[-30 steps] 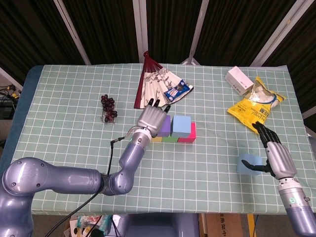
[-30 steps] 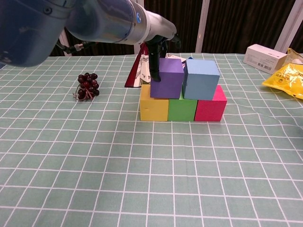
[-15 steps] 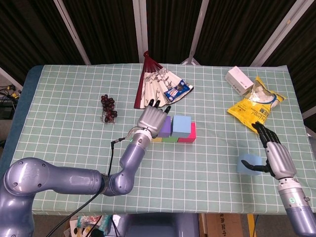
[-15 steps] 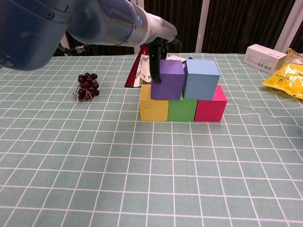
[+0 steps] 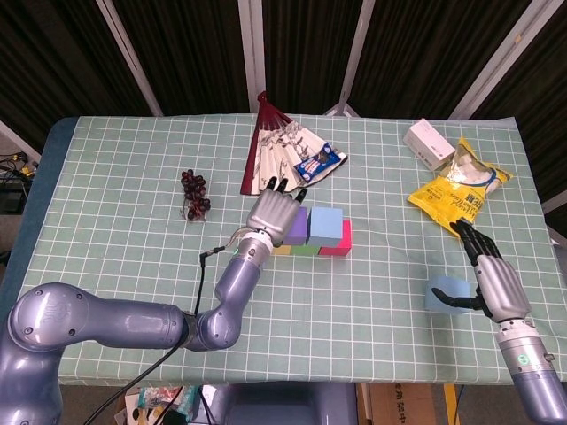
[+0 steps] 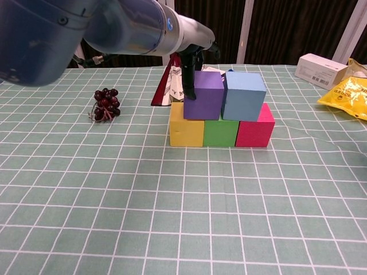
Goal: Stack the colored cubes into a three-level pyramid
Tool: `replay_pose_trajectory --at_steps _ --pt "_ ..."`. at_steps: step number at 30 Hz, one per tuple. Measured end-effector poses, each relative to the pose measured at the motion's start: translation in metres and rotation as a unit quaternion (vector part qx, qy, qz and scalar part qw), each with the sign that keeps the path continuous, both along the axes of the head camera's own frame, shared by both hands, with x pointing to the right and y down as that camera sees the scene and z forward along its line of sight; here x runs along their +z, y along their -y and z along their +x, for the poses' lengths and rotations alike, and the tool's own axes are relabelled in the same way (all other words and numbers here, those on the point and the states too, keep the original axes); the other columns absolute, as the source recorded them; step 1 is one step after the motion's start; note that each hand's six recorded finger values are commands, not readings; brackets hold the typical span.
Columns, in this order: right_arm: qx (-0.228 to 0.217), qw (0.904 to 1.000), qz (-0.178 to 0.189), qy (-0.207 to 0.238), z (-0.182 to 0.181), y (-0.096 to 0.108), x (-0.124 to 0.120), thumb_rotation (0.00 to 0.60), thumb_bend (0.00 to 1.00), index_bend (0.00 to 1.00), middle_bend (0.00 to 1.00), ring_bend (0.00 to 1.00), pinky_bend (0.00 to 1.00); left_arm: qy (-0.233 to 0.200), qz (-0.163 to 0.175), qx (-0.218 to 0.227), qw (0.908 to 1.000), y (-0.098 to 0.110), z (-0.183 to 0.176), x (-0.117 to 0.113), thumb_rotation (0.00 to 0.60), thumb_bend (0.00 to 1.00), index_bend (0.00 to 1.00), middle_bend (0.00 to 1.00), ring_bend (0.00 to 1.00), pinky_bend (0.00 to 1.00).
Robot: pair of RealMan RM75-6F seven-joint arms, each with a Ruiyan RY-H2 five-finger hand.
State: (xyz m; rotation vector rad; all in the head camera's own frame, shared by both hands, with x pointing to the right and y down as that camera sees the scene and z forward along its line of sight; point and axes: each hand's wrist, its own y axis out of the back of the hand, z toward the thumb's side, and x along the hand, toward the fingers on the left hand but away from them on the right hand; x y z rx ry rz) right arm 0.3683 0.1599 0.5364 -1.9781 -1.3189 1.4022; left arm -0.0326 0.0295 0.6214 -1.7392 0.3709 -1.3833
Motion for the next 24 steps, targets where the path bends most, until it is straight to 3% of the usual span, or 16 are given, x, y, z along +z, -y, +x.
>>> replay_pose_trajectory --at_steps 24 --pt "0.002 1.0000 -0.005 0.005 -0.0001 -0.0003 0.0008 0.600 0.20 0.00 0.00 0.00 0.00 -0.005 0.001 0.002 1.0000 -0.0007 0.0041 0.0004 0.600 0.34 0.00 0.35 0.01 0.00"
